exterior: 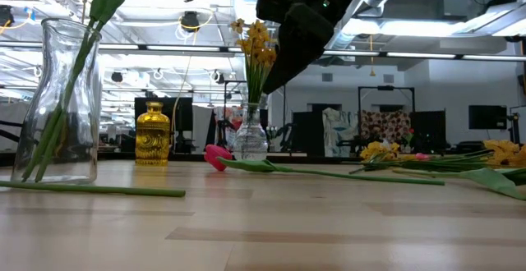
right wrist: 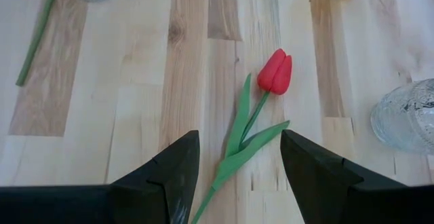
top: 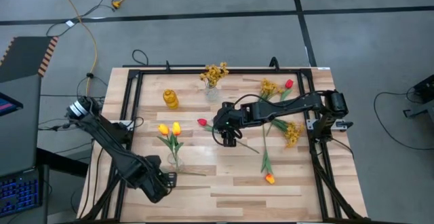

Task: Sort flowers into vase by color
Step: Put the bottom red flower into the yellow vase

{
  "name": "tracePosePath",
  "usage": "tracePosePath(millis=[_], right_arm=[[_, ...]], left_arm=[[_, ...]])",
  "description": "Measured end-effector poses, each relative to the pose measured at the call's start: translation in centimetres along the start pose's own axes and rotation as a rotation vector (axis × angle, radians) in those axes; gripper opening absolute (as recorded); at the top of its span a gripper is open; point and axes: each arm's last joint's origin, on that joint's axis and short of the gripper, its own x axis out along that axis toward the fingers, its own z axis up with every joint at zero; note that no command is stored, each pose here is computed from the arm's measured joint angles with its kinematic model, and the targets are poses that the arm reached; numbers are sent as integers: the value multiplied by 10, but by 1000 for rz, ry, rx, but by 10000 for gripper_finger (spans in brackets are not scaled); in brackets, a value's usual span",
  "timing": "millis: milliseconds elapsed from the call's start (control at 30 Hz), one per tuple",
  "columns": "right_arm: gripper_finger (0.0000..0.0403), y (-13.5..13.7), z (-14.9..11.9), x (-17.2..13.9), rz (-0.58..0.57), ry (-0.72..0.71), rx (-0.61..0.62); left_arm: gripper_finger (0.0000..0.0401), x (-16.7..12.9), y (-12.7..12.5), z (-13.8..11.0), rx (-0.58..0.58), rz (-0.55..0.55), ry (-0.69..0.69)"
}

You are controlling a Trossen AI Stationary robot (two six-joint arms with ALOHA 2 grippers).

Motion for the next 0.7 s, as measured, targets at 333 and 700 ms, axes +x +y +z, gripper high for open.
tracePosePath(millis=[333, 700], right_arm=[[233, 0, 0, 0, 0, 4, 7], [233, 0, 0, 0, 0, 2, 24]], left_arm=[[194, -1, 17, -5, -174, 45, -70], [194, -2, 9, -1, -78, -199, -250]])
